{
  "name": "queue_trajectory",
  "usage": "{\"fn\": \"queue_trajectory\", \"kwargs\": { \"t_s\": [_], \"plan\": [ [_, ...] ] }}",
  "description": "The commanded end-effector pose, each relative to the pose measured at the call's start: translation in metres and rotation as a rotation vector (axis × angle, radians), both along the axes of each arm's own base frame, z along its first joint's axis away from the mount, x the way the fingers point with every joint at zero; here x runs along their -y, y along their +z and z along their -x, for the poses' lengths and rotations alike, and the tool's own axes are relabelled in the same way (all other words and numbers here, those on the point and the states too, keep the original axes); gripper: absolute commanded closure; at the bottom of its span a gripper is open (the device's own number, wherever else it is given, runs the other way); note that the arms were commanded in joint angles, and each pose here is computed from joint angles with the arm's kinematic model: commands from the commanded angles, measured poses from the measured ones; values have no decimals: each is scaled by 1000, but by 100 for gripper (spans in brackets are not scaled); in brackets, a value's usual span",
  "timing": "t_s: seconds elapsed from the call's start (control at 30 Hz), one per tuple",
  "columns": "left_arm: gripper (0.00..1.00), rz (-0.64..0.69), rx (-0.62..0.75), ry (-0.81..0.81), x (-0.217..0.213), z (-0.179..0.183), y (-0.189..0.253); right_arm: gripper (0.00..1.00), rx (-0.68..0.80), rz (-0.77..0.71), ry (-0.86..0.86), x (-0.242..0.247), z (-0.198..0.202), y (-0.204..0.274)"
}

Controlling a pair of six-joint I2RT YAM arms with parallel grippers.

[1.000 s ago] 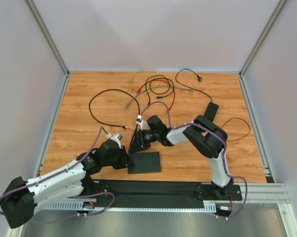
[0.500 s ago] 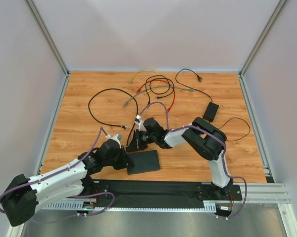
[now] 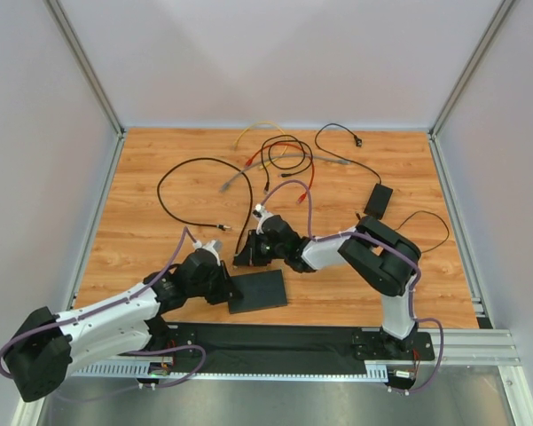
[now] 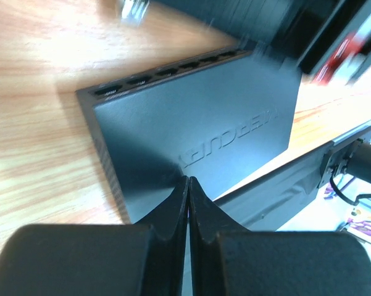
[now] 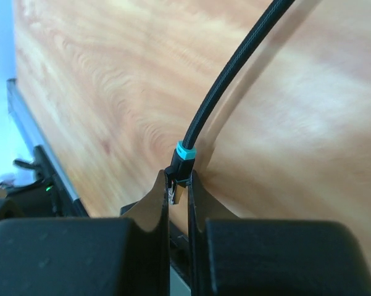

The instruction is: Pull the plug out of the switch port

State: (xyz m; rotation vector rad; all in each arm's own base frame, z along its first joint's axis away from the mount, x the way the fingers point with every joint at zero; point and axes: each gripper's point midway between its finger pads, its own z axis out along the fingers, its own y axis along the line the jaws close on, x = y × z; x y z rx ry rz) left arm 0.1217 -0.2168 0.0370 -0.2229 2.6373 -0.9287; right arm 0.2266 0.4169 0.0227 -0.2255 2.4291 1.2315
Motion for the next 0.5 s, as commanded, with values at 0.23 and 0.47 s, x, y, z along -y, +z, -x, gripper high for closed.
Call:
{"fn": "queue_trajectory", "kwargs": {
  "t_s": [0.23,0.47],
  "plan": [
    [80,-49,172,20,-32,-4,35,100,458,318,-141,60,-79,105],
    [76,-86,302,52,-45,-19,79,100,518,593,-256,102,-162,126]
  ]
}}
